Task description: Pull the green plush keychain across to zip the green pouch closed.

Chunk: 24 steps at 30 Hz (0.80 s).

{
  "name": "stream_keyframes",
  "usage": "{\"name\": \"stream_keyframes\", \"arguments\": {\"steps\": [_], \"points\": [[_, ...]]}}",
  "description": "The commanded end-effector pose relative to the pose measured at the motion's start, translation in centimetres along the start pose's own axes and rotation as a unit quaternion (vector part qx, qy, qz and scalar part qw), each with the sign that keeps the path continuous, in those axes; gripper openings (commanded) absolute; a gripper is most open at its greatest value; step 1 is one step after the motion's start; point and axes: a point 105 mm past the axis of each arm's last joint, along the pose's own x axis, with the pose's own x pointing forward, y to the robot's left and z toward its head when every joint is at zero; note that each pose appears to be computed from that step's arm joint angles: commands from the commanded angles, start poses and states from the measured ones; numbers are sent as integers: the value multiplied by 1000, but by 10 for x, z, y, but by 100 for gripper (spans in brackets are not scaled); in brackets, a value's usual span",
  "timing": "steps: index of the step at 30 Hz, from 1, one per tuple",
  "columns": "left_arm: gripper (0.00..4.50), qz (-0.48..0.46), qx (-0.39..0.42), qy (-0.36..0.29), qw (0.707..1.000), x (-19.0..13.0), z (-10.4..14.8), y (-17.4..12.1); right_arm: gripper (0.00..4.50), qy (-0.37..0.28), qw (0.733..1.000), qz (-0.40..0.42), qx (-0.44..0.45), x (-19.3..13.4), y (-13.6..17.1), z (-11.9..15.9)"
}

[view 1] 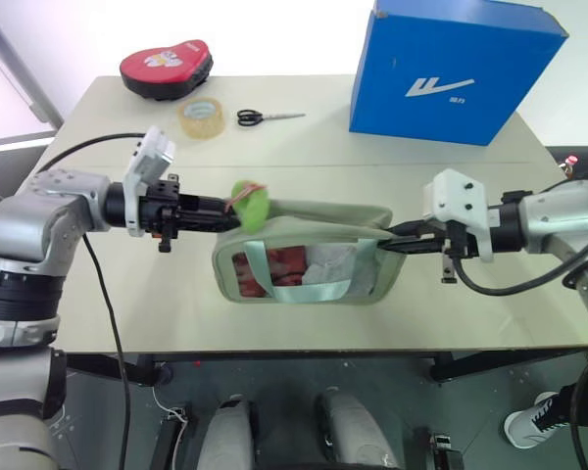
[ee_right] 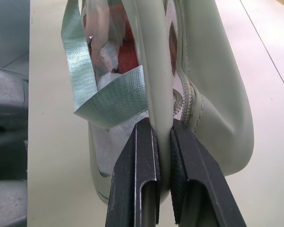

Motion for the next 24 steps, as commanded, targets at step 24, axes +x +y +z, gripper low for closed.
{"name": "stream_keyframes", "arguments": {"steps": [24], "points": [[444,-7,104,50,993,-54,16,-32,0,-10,1000,-10,-9,0,-2,5]]}}
